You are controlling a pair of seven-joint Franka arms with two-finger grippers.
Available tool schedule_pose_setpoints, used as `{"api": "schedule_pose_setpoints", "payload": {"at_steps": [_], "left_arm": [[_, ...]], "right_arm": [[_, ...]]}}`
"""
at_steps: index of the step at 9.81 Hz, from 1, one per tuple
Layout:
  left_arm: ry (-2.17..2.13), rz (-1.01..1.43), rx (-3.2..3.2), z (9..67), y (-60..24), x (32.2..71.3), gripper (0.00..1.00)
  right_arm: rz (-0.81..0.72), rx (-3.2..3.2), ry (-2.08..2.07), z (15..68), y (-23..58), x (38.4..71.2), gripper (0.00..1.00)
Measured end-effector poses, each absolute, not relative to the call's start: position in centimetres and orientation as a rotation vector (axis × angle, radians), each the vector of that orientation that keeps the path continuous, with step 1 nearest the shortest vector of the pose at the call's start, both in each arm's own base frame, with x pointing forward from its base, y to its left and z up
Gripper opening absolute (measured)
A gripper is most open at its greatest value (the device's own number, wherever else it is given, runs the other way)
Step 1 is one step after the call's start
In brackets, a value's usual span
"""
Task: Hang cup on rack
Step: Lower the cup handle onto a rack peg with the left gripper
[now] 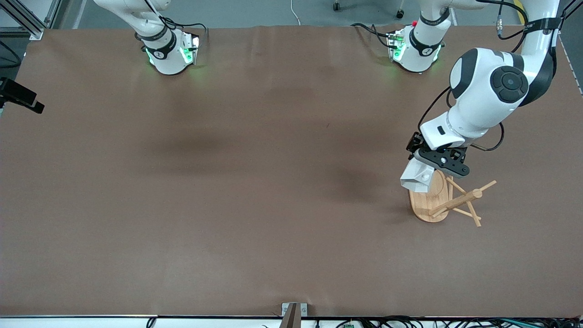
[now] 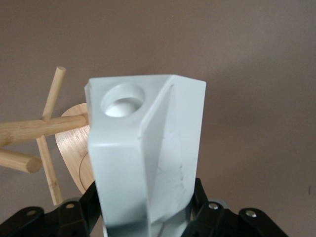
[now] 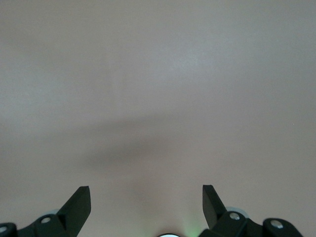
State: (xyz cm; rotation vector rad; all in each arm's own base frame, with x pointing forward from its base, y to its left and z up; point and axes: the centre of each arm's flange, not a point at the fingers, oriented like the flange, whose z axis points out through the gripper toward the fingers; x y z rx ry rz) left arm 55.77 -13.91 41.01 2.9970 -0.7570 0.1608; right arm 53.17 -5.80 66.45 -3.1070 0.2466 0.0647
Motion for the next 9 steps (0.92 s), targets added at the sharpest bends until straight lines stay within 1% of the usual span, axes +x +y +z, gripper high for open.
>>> {"api": "schedule_pose_setpoints", "payload": {"at_steps": [5,9], "left_arm": [[-0.764,0.156,3.005,39.5,-11.3,56.8,0.73],[-0.793,0.172,3.008,39.5,-8.8,57.3,0.73]], "right_arm": [[0.08,-3.106,0.248,66.4,-5.9,53.1,1.0],[0.077,-3.106,0.249,66.4,-5.9,53.1,1.0]]}}
